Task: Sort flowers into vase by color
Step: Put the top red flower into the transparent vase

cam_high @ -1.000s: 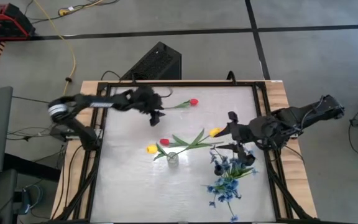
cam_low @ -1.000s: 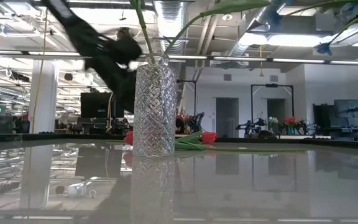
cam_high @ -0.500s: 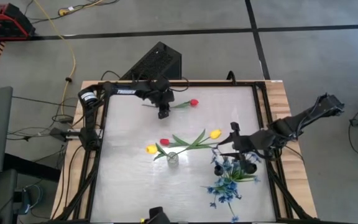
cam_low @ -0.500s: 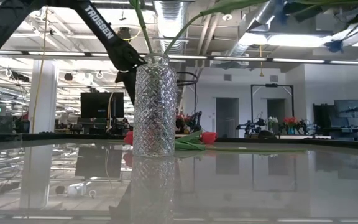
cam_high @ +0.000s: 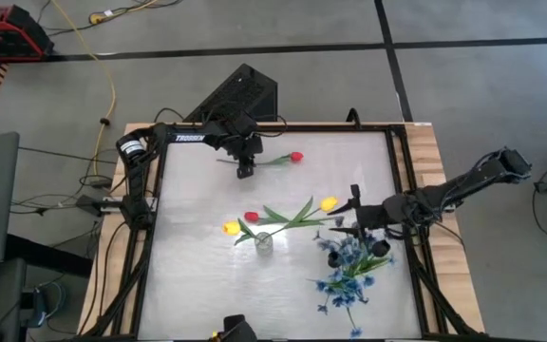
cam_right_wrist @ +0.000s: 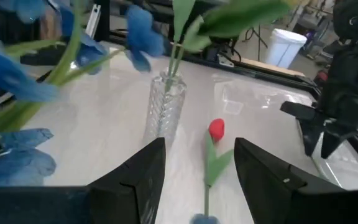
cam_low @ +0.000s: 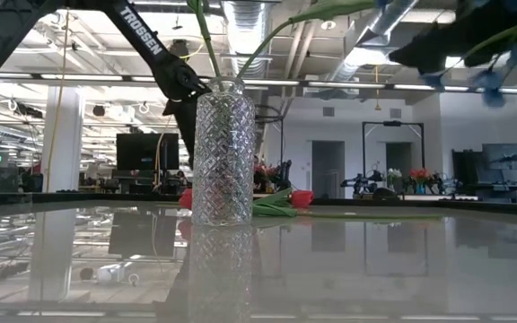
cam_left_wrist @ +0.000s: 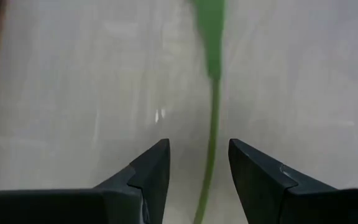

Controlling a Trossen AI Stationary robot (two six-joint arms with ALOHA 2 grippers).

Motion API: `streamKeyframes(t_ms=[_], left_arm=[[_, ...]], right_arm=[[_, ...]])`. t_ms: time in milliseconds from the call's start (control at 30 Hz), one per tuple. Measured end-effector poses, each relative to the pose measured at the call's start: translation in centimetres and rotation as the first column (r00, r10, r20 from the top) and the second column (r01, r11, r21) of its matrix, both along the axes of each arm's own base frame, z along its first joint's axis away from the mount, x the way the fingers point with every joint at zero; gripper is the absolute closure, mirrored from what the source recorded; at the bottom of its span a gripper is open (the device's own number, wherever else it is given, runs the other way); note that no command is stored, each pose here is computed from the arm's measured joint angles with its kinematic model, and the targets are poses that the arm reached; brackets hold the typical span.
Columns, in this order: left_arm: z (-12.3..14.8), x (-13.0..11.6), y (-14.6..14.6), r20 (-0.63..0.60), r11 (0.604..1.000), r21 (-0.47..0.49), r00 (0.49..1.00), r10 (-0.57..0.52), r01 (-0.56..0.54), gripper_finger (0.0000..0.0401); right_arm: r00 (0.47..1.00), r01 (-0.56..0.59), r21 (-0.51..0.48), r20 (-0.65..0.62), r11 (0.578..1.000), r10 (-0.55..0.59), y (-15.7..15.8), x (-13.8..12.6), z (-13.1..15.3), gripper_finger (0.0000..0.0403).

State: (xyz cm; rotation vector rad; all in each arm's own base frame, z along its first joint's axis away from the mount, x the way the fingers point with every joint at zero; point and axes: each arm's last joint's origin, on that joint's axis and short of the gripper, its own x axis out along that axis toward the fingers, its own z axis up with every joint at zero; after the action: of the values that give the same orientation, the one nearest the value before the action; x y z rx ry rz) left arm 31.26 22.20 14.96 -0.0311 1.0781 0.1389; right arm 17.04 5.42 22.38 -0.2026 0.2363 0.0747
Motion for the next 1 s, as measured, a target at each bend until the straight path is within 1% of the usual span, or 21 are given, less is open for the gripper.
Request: streamKeyframes(t_ms=[167, 267, 367, 467, 600, 633, 733, 800, 867, 900, 933, 1000], left_arm=[[-0.9, -0.6, 0.0, -0.069, 0.998, -0.064, 0.997, 0.02, -0.025, 0.0248], [-1.3, -0.7, -0.2, -0.092, 0.997, -0.066, 0.995, 0.024, -0.03, 0.0248], [-1.4, -0.6, -0.3, -0.102, 0.996, -0.068, 0.993, 0.056, -0.063, 0.0256], [-1.5, -0.5, -0.4, -0.103, 0.993, -0.078, 0.991, 0.081, -0.089, 0.0294], [-1.4, -0.3, -0.5, -0.105, 0.986, -0.101, 0.987, 0.12, -0.131, 0.0379], [-1.3, -0.3, -0.4, -0.103, 0.984, -0.11, 0.986, 0.129, -0.14, 0.0389], [-1.1, -0.2, -0.5, -0.095, 0.979, -0.127, 0.985, 0.147, -0.158, 0.0395], [-0.8, -0.2, -0.6, -0.068, 0.975, -0.156, 0.986, 0.15, -0.159, 0.0399], [0.2, -0.1, -0.9, -0.014, 0.969, -0.193, 0.988, 0.151, -0.151, 0.04], [0.9, 0.2, -1.1, 0.031, 0.97, -0.202, 0.989, 0.147, -0.138, 0.04], [2.0, 0.5, -1.2, 0.1, 0.974, -0.189, 0.985, 0.141, -0.121, 0.04], [4.4, 0.9, -1.4, 0.24, 0.981, -0.173, 0.963, 0.125, -0.085, 0.0401]], right_arm=[[0.998, 0.049, 0.014, 0.026, 0.999, -0.049, -1.0, 0.1, -1.6, 0.0187], [0.997, 0.07, 0.032, -0.011, 0.997, -0.07, -1.5, 0.3, -2.3, 0.0187], [0.998, 0.065, 0.069, -0.028, 0.995, -0.063, -1.7, 0.5, -2.6, 0.0187], [0.997, 0.061, 0.107, -0.047, 0.992, -0.057, -1.8, 0.8, -2.8, 0.0187], [0.998, 0.032, 0.164, -0.065, 0.986, -0.022, -1.6, 0.9, -3.1, 0.0187], [0.997, 0.018, 0.178, -0.072, 0.984, -0.005, -1.5, 0.9, -3.1, 0.0187], [0.994, -0.038, 0.206, -0.089, 0.978, 0.057, -1.1, 0.9, -3.3, 0.0187], [0.991, -0.064, 0.209, -0.105, 0.976, 0.088, -0.8, 0.7, -3.4, 0.0187], [0.988, -0.077, 0.209, -0.113, 0.975, 0.102, -0.6, 0.7, -3.5, 0.0187], [0.988, -0.082, 0.209, -0.112, 0.975, 0.107, -0.5, 0.7, -3.5, 0.0187], [0.988, -0.086, 0.208, -0.112, 0.974, 0.111, -0.5, 0.6, -3.5, 0.0187], [0.987, -0.093, 0.203, -0.111, 0.975, 0.117, -0.4, 0.6, -3.5, 0.0187]])
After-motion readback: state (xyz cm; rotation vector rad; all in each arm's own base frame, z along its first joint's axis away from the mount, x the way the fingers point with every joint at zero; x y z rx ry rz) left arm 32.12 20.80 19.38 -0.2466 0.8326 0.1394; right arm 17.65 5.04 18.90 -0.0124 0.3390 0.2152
